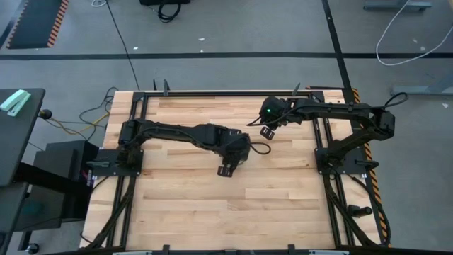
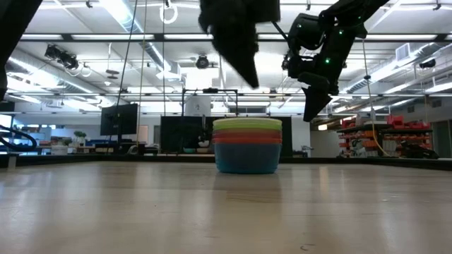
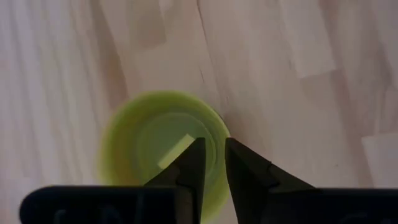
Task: Nest bowls inside each other
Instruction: Return to Home Position
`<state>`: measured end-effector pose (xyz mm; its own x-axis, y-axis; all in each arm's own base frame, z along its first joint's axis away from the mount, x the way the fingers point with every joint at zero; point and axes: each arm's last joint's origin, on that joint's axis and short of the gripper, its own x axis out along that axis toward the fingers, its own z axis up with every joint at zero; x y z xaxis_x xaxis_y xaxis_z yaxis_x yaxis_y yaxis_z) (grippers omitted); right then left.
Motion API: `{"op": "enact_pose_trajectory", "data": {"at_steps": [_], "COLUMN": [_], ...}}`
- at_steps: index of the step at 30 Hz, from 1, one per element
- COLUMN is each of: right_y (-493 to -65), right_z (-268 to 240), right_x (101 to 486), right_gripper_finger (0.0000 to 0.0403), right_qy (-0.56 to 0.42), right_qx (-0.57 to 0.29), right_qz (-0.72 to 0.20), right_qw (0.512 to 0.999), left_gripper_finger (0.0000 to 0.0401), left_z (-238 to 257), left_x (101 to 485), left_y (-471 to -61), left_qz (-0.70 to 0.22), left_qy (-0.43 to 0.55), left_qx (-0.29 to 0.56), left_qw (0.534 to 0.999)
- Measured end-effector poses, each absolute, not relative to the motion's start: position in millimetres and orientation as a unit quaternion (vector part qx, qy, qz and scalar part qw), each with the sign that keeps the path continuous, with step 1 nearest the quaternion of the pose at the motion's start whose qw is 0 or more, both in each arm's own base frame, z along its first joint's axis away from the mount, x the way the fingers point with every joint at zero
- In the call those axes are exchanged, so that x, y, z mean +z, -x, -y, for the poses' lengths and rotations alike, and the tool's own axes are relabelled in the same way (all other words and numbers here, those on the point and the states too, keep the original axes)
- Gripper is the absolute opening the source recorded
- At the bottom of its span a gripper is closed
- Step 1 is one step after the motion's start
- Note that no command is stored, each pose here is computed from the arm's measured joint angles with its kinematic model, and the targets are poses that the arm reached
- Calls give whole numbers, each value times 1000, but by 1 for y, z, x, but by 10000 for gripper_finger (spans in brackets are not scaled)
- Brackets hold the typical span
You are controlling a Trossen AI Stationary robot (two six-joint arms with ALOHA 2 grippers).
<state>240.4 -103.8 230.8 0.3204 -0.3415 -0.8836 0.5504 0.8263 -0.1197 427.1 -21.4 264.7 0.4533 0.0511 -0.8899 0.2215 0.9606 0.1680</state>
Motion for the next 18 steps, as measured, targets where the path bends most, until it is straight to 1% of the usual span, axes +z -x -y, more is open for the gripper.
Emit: {"op": "enact_pose_trajectory", "data": {"at_steps": [4,9,13,18], "right_y": [-242,-246,-247,-244], "right_z": [99,90,80,59], "right_x": [231,231,234,252], "right_gripper_finger": [74,74,74,74], "right_qy": [-97,-88,-80,-65], "right_qx": [-269,-254,-236,-203], "right_qz": [-514,-516,-511,-476], "right_qw": [809,814,823,853], "left_gripper_finger": [67,70,66,62], "left_z": [21,20,19,18], "left_x": [299,331,348,365], "left_y": [-428,-425,-420,-417], "left_qz": [-501,-481,-478,-464], "left_qy": [-133,-141,-148,-149], "left_qx": [-46,-31,-34,-22], "left_qw": [854,865,865,873]}}
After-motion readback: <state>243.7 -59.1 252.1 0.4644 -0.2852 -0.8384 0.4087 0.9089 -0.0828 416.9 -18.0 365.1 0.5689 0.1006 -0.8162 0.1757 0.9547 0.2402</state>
